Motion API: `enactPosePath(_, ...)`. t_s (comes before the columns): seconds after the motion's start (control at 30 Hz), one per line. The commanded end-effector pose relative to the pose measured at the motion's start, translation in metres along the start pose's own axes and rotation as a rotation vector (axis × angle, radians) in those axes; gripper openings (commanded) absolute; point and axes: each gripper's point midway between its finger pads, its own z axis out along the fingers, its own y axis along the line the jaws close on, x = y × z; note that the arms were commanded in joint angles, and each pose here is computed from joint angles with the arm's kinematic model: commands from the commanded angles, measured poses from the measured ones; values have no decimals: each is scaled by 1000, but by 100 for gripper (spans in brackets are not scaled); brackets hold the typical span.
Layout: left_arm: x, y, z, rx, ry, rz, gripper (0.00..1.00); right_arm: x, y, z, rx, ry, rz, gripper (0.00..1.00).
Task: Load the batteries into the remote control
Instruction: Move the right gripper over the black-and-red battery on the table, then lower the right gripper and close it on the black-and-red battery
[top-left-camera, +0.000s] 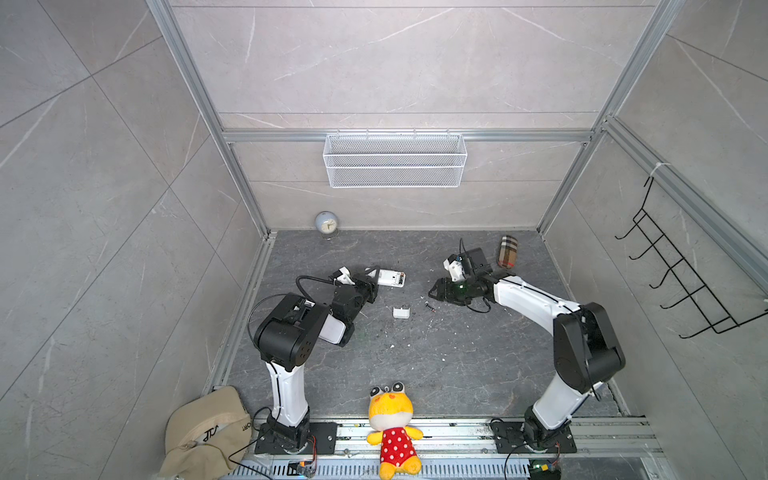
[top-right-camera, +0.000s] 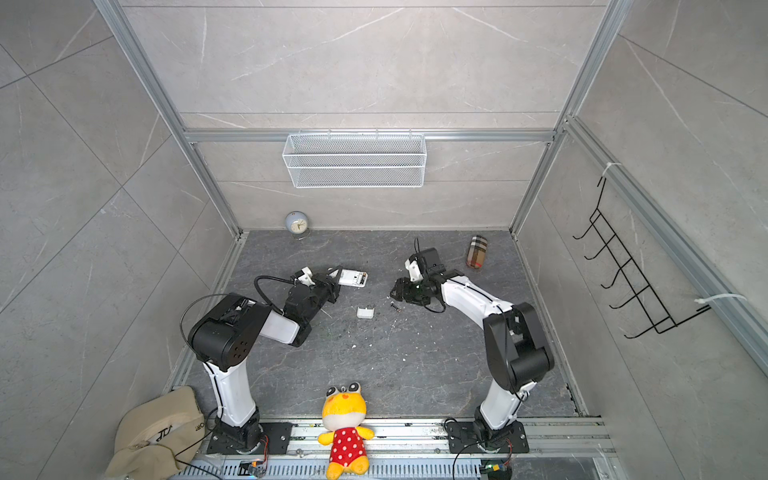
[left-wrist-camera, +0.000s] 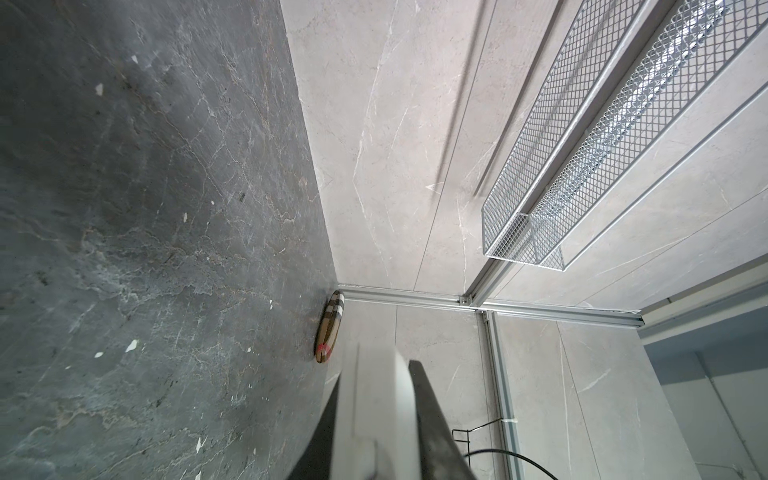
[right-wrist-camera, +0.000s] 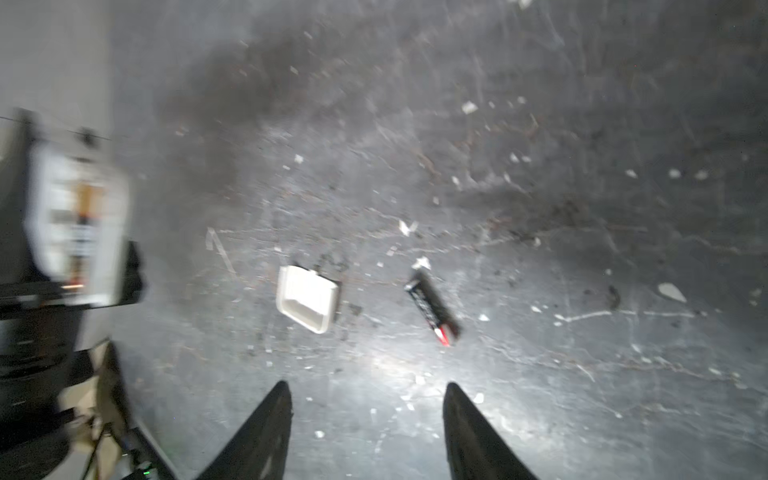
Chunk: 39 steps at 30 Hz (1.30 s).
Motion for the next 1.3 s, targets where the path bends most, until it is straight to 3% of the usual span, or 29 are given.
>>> enactPosePath(0.0, 2, -36, -7, 106, 14, 44, 2, 7, -21, 6, 120, 51, -102, 56)
enactPosePath(0.27, 2, -40, -5, 116, 23, 36, 2, 7, -23, 22, 186, 98, -188, 44)
enactPosePath(0.7, 2, -43, -3, 125, 21, 28, 2, 9, -22, 45, 275, 152, -263, 43)
enactPosePath(1.17, 3, -45, -1, 130, 26, 29, 2, 17, -20, 63, 295, 186, -295, 36)
enactPosePath(1.27, 2, -45, -4, 129, 20, 31, 2, 18, -21, 64, 314, 189, -295, 30)
